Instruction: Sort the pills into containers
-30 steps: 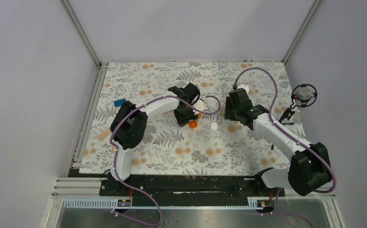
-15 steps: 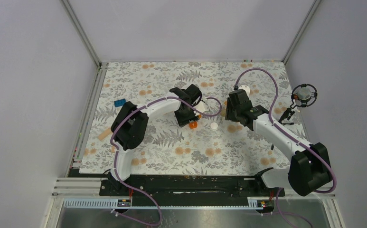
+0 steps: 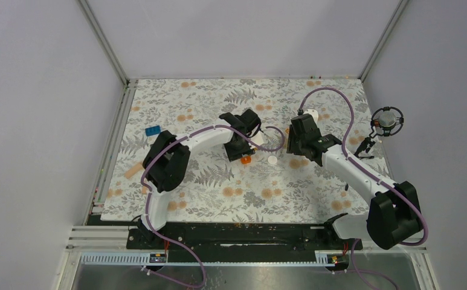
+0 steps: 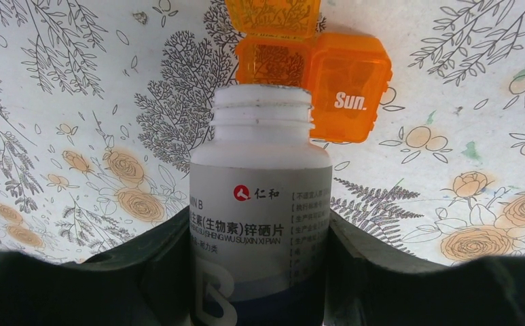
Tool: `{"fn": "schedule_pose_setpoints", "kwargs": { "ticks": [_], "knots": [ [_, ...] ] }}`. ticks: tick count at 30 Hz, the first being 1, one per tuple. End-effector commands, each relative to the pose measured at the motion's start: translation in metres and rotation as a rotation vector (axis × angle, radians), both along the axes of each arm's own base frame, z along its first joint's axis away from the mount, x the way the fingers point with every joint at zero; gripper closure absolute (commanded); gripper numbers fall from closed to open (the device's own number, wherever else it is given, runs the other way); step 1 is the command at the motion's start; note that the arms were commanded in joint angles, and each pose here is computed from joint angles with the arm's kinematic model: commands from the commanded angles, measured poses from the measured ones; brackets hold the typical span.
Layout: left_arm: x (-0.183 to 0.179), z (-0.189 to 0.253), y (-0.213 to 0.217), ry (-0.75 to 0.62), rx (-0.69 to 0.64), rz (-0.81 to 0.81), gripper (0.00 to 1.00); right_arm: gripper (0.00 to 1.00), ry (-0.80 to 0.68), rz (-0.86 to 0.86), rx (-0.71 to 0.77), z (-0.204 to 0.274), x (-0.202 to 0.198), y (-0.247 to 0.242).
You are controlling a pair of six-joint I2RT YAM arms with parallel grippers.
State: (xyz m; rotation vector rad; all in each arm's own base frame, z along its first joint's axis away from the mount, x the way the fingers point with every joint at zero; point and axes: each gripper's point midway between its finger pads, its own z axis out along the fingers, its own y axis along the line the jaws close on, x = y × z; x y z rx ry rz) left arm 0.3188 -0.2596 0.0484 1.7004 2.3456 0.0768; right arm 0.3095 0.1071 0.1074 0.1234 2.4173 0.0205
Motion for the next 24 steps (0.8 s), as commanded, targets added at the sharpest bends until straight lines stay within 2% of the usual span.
{"fn": "schedule_pose_setpoints", "kwargs": {
  "ticks": [1,13,24],
  "knots": [
    [0.013,0.026,-0.008,-0.081,-0.029,0.01,1.0,0.47,-0.029,-0.031,-0.007,0.009,0.0,-0.007],
    [0.009,0.017,-0.007,-0.097,0.03,-0.009,1.0,0.47,-0.02,-0.035,-0.003,0.005,-0.002,-0.007],
    [0.01,0.031,-0.015,-0.191,-0.132,0.008,1.0,0.47,-0.021,-0.031,-0.002,0.005,-0.002,-0.007]
  ]
}}
